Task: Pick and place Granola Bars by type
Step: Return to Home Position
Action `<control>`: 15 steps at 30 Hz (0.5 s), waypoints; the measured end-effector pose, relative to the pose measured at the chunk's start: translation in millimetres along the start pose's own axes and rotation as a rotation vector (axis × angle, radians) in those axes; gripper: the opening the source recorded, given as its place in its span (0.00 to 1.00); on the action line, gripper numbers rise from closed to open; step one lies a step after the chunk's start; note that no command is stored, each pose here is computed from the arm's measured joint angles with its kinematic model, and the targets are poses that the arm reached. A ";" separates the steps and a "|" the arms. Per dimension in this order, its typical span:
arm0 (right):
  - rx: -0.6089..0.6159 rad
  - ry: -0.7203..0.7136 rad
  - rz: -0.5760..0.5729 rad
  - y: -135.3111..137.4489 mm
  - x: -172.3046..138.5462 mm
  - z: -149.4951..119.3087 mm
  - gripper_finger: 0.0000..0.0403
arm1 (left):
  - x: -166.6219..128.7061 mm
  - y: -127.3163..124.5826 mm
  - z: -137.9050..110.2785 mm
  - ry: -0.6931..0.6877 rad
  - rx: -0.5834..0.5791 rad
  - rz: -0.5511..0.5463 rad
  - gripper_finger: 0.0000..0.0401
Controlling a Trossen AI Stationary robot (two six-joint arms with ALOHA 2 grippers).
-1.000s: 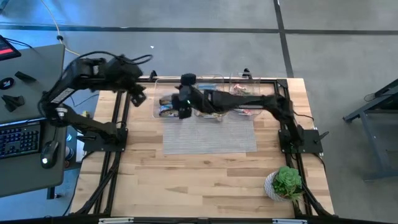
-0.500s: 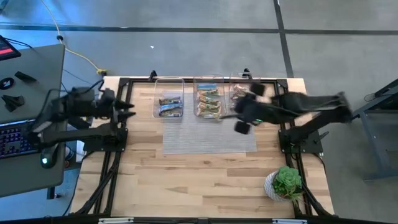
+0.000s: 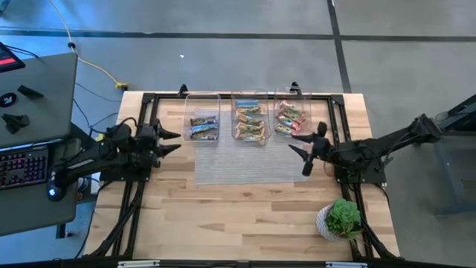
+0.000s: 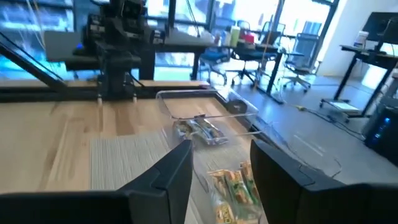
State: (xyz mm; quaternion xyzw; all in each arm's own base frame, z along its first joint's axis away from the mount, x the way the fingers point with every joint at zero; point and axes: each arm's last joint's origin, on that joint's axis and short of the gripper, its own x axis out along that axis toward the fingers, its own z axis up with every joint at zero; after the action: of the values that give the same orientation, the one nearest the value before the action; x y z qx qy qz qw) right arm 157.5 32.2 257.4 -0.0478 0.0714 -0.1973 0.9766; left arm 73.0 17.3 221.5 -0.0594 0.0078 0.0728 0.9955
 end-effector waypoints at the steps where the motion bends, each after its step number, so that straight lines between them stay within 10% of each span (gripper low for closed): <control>1: 0.010 -0.026 0.005 -2.4 -3.1 -8.0 0.36 | 0.9 0.0 -1.9 0.005 0.000 -0.012 0.48; 15: 0.121 -0.180 0.027 -26.7 -32.9 -77.0 0.36 | 1.7 -2.9 -0.6 -0.019 0.011 -0.115 0.48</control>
State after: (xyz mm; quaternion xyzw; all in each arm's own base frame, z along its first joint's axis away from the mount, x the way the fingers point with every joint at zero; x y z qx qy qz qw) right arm 105.1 15.6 188.7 -0.0055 -0.0280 -0.1830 0.9827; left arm 75.1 14.6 221.2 -0.0536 -0.0045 0.0161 0.9984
